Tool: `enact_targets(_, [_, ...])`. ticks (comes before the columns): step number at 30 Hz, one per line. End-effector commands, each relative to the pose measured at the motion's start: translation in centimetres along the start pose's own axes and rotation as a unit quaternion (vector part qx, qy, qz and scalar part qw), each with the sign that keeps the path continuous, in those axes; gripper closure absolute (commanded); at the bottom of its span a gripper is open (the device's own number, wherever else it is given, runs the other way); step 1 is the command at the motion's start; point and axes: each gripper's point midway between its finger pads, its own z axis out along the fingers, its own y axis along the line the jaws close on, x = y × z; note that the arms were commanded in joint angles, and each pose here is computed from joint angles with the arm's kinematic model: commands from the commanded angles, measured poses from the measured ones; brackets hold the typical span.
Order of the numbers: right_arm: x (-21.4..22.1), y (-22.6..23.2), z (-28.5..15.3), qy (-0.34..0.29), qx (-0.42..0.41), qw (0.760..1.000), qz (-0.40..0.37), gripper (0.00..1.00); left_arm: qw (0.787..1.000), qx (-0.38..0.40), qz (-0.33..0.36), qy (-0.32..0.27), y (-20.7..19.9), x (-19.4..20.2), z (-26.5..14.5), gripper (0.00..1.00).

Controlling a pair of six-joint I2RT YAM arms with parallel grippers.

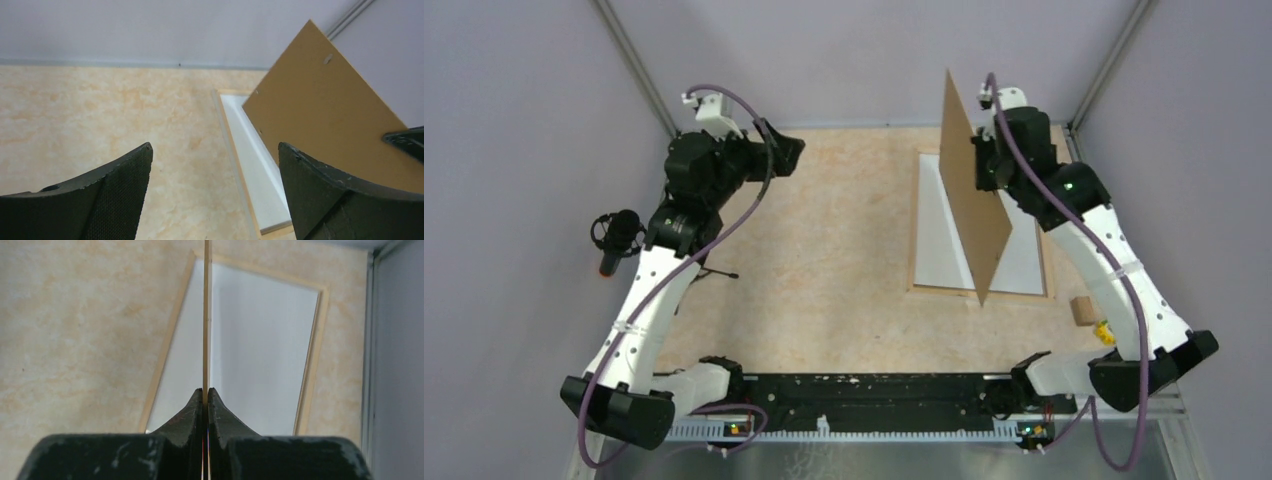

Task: Put the photo into the frame

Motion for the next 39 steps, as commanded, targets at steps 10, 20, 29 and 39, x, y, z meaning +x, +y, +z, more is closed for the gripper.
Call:
enact_targets(10, [2.8, -3.8, 0.8, 0.084, -0.092, 0.964, 0.236, 1.0, 0.996, 0.053, 0.013, 0.065, -1.1, 5.8, 1.8, 0.01])
enact_targets(20, [-1.0, -7.1, -1.8, -0.056, -0.086, 0.954, 0.28, 1.0, 0.994, 0.081, -0.003, 0.077, -2.0, 6.5, 1.6, 0.01])
enact_targets(29, [-0.9, -8.5, 1.2, -0.124, -0.093, 0.928, 0.339, 1.0, 0.993, 0.083, -0.005, 0.084, -2.0, 6.9, 1.9, 0.01])
enact_targets(39, [2.9, -10.5, 4.8, -0.117, -0.102, 0.913, 0.378, 1.0, 0.992, 0.084, -0.009, 0.097, -1.8, 7.7, 2.4, 0.01])
